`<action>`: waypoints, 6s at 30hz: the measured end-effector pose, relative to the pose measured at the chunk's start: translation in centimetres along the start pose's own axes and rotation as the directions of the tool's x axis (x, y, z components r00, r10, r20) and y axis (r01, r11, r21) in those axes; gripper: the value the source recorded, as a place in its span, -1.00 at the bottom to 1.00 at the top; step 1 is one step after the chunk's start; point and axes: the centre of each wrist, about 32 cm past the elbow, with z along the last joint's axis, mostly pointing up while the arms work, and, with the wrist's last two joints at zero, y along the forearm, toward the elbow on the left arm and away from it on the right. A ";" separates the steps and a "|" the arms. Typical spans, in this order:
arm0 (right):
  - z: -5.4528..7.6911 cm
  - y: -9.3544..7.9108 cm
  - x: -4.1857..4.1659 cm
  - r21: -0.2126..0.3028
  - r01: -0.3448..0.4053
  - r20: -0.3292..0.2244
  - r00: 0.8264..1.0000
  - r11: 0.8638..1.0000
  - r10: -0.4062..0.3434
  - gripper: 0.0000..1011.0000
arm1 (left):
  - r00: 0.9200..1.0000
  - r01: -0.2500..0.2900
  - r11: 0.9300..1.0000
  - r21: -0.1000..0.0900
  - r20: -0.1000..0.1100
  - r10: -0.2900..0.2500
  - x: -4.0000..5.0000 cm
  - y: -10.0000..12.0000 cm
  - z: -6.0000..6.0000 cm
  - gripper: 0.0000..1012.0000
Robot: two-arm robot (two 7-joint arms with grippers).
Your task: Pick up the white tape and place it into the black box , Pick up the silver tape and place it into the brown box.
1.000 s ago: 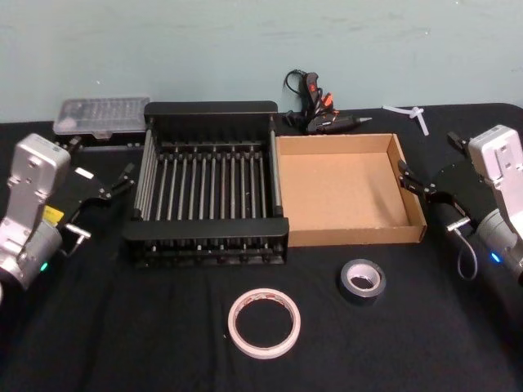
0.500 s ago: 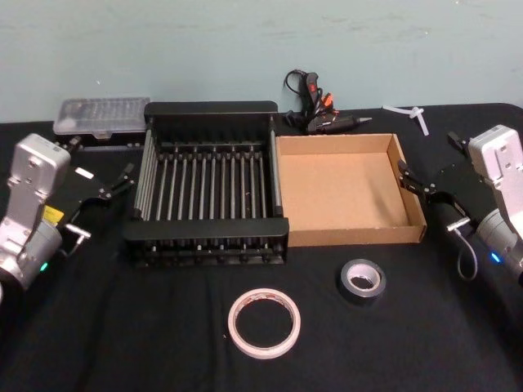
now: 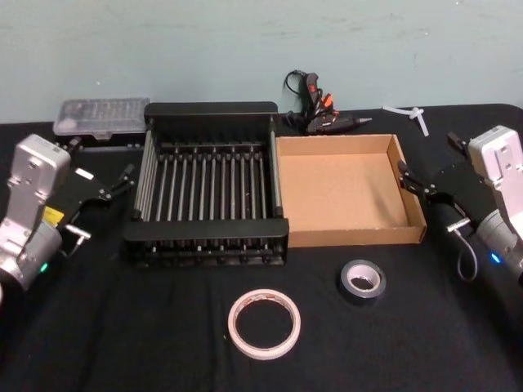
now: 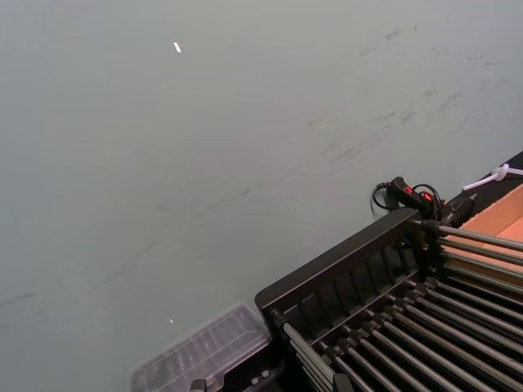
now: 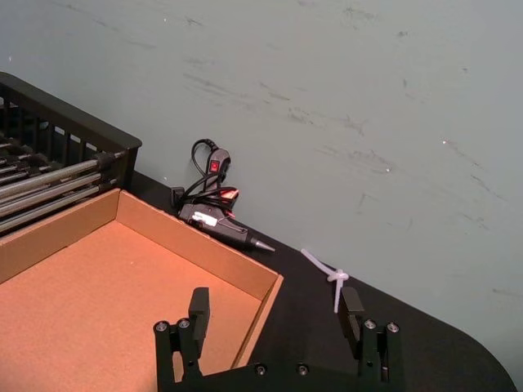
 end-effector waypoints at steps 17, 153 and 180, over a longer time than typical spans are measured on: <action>0.0 0.0 0.00 0.000 0.000 0.000 1.000 1.000 0.000 0.98 | 1.000 0.000 1.000 0.000 0.000 0.000 0.00 0.0 0.0 0.98; 2.8 -5.6 -4.01 -0.302 -0.355 -0.291 0.918 0.885 0.269 0.98 | 1.000 0.000 1.000 0.000 0.000 0.000 0.00 0.0 0.0 0.98; 2.6 -5.5 -4.25 -0.319 -0.350 -0.287 0.921 0.881 0.262 0.87 | 1.000 0.000 1.000 0.000 0.000 0.000 0.00 0.0 0.0 0.98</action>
